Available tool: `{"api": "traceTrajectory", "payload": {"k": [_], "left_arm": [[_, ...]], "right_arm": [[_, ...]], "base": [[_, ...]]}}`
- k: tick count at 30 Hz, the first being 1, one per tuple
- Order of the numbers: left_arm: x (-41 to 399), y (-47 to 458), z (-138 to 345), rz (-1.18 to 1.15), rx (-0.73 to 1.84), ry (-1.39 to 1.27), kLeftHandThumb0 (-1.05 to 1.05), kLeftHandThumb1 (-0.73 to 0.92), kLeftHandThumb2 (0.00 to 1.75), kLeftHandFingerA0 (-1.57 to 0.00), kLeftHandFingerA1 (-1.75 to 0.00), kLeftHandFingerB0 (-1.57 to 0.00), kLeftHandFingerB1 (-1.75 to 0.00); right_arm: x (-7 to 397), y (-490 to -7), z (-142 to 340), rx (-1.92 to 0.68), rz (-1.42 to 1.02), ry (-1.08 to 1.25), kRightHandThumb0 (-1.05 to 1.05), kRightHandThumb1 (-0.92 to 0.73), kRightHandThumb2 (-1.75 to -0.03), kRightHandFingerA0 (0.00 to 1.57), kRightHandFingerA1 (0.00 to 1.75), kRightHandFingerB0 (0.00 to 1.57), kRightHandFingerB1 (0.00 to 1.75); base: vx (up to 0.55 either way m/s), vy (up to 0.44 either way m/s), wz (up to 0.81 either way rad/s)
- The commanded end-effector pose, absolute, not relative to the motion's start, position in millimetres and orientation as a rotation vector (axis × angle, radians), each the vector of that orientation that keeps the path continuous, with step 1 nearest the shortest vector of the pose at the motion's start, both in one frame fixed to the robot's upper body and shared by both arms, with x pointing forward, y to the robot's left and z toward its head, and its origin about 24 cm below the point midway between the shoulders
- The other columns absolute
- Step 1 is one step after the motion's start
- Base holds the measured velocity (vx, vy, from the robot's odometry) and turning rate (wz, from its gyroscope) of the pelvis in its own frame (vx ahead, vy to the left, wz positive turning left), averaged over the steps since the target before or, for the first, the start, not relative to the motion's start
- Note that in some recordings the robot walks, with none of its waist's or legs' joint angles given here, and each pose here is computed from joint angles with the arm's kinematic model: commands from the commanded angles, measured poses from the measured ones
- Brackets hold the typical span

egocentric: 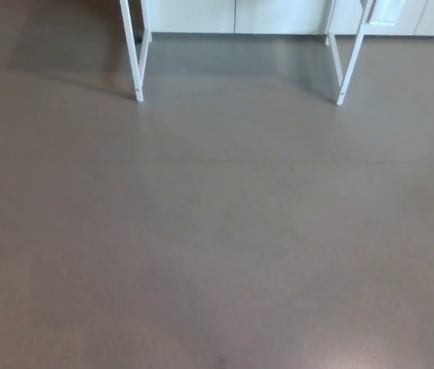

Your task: The robot walk towards a table in front and uses its left hand to pick up the pot from the base and places it on the table

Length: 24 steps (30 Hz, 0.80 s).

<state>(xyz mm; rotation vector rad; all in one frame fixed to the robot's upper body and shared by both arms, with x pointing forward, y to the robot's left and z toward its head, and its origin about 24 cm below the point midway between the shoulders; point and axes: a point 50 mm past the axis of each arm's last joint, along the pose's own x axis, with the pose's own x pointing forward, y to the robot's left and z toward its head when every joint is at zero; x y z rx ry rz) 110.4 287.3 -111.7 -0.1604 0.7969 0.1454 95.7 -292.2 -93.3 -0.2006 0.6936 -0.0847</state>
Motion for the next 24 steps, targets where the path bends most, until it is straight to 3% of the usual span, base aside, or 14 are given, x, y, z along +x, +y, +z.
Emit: {"api": "traceTrajectory", "payload": {"k": [1,4,5,6,7,24], "left_arm": [[113.8,292.7,-106.9,0.140,-0.142,0.763,-0.23,0.55,0.59,-0.18,-0.39,-0.17,-0.32],[113.7,293.2,-106.4,0.139,-0.133,0.759,-0.24,0.55,0.59,-0.19,-0.38,-0.17,-0.32],[113.4,293.8,-106.3,0.140,-0.131,0.759,-0.25,0.54,0.59,-0.19,-0.39,-0.17,-0.32],[113.2,294.1,-106.2,0.140,-0.131,0.758,-0.25,0.54,0.59,-0.19,-0.39,-0.17,-0.32],[113.2,294.6,-106.2,0.143,-0.124,0.756,-0.25,0.53,0.60,-0.20,-0.40,-0.19,-0.33],[114.3,296.5,-105.2,0.130,-0.089,0.759,-0.27,0.53,0.60,-0.22,-0.40,-0.20,-0.34]], "right_arm": [[98.9,-292.9,-90.0,-0.227,-0.079,0.664,-0.03,-0.90,-1.28,0.09,0.55,0.09,0.54],[101.3,-291.4,-89.3,-0.217,-0.076,0.656,-0.03,-0.90,-1.28,0.09,0.55,0.09,0.55],[101.6,-291.1,-89.3,-0.220,-0.072,0.658,-0.05,-0.90,-0.75,0.07,0.32,0.05,0.19],[101.8,-290.9,-89.4,-0.222,-0.069,0.659,-0.05,-0.90,-0.75,0.07,0.32,0.05,0.19],[102.5,-290.8,-89.3,-0.241,-0.062,0.661,-0.02,-0.90,-1.28,0.10,0.55,0.09,0.54],[99.0,-288.6,-92.0,-0.239,-0.062,0.668,0.00,-0.91,-1.28,0.10,0.55,0.09,0.54]], "base": [[0.28,0.510,-0.55],[0.21,0.365,-0.09],[0.17,0.222,0.06],[0.18,0.185,-0.03],[0.15,0.115,0.07],[0.19,-0.129,0.06]]}}
